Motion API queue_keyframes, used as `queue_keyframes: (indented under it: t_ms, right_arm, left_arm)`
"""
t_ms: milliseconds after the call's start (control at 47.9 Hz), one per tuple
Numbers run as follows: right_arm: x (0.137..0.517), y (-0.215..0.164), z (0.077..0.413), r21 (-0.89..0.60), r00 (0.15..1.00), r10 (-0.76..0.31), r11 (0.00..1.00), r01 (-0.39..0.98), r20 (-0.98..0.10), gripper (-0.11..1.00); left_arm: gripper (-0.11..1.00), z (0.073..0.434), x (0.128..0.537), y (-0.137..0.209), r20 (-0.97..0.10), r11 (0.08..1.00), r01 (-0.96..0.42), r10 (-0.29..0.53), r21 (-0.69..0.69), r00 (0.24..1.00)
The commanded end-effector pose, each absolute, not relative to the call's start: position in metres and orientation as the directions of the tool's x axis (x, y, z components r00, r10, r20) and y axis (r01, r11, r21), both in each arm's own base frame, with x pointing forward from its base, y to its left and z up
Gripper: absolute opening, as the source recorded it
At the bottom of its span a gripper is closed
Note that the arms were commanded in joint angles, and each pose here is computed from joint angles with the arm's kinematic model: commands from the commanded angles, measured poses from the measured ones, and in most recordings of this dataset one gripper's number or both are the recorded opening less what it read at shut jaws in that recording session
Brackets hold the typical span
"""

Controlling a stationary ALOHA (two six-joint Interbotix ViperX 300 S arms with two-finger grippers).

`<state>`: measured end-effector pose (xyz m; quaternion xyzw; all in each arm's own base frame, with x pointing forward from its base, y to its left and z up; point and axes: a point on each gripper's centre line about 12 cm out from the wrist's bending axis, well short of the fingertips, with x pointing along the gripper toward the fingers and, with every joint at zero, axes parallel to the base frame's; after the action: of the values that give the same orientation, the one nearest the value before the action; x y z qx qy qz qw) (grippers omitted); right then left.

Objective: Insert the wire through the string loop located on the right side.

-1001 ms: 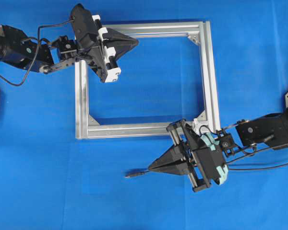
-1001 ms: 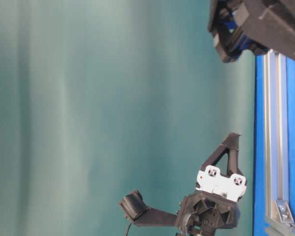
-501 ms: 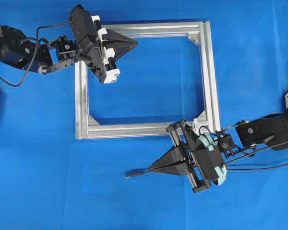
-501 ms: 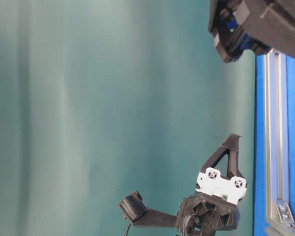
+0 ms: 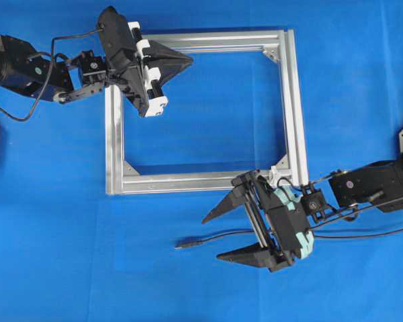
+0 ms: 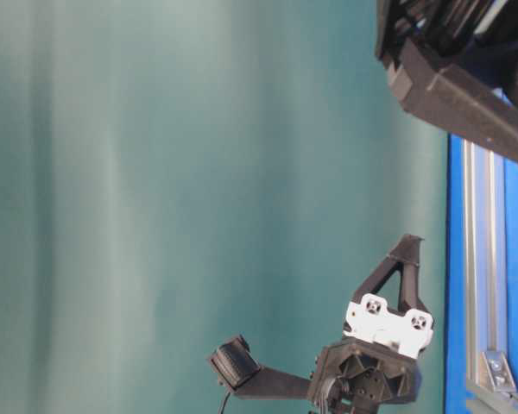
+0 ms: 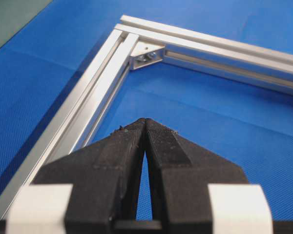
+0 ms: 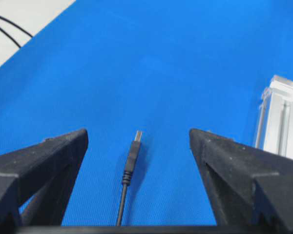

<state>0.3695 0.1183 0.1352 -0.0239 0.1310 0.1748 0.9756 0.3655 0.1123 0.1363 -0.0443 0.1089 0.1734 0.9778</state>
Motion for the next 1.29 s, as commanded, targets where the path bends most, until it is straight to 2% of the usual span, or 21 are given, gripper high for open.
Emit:
queue_keyframes:
  t_ms: [0, 230, 689, 1273]
  right_arm:
    - [0.373, 0.12, 0.153, 0.007, 0.918, 0.332, 0.941, -0.338, -0.216, 0.88]
    - [0.374, 0.117, 0.141, 0.042, 0.919, 0.295, 0.955, -0.295, -0.262, 0.89]
    - [0.376, 0.127, 0.087, 0.104, 0.893, 0.247, 0.969, -0.224, -0.377, 0.89]
    - [0.381, 0.129, 0.077, 0.109, 0.886, 0.237, 0.971, -0.211, -0.398, 0.87]
  left_arm:
    - [0.0, 0.152, 0.368, 0.112, -0.183, 0.938, -0.343, 0.329, -0.049, 0.926]
    - [0.0, 0.152, 0.368, 0.112, -0.182, 0.938, -0.343, 0.329, -0.049, 0.927]
    - [0.0, 0.152, 0.368, 0.112, -0.182, 0.938, -0.343, 0.329, -0.049, 0.927]
    - [0.0, 0.151, 0.367, 0.113, -0.197, 0.937, -0.346, 0.33, -0.049, 0.923]
